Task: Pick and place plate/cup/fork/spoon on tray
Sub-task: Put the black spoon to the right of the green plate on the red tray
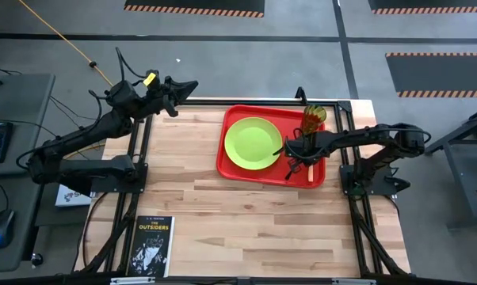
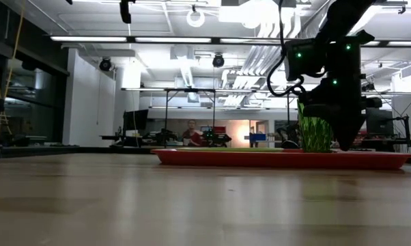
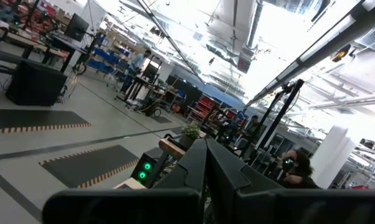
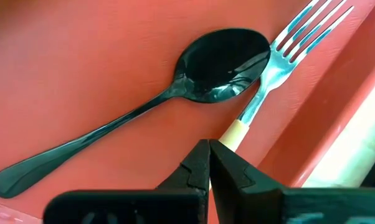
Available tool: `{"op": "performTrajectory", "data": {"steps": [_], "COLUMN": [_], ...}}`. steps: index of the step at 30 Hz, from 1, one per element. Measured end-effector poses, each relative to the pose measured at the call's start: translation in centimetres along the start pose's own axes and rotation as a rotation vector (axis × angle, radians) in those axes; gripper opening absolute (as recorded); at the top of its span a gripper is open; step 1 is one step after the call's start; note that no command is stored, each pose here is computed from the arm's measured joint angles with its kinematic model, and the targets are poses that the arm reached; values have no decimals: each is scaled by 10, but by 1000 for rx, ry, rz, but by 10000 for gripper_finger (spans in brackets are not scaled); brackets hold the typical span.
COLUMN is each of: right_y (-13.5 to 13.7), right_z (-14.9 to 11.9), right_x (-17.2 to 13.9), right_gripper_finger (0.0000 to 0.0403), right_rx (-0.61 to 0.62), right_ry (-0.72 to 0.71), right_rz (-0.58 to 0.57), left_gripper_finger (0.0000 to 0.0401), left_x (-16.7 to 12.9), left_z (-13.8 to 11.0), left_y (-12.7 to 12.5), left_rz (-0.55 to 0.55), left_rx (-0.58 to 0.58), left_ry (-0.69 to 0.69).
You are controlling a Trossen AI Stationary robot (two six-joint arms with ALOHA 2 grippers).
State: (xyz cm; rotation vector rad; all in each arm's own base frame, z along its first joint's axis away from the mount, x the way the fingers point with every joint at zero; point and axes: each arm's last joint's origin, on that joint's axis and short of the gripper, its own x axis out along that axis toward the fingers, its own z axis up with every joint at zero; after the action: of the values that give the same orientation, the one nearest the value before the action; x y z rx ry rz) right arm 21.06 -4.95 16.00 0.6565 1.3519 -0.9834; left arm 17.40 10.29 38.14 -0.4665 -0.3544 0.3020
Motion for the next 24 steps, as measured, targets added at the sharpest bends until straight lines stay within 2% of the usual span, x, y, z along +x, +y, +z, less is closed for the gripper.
{"op": "performTrajectory", "data": {"steps": [5,12,24], "right_y": [0,0,-8], "right_z": [0,-1,8], "right_x": [0,0,2], "right_gripper_finger": [0,0,0], "right_rx": [-11,-59,-20], "right_ry": [13,15,-52], "right_rz": [11,7,-61], "left_gripper_finger": [0,0,0], "left_x": [0,1,2], "left_z": [0,-6,-19], "left_y": [0,-9,-27], "left_rz": [-7,-127,-188], "left_rx": [-74,-5,-9], "left_ry": [5,85,140]}}
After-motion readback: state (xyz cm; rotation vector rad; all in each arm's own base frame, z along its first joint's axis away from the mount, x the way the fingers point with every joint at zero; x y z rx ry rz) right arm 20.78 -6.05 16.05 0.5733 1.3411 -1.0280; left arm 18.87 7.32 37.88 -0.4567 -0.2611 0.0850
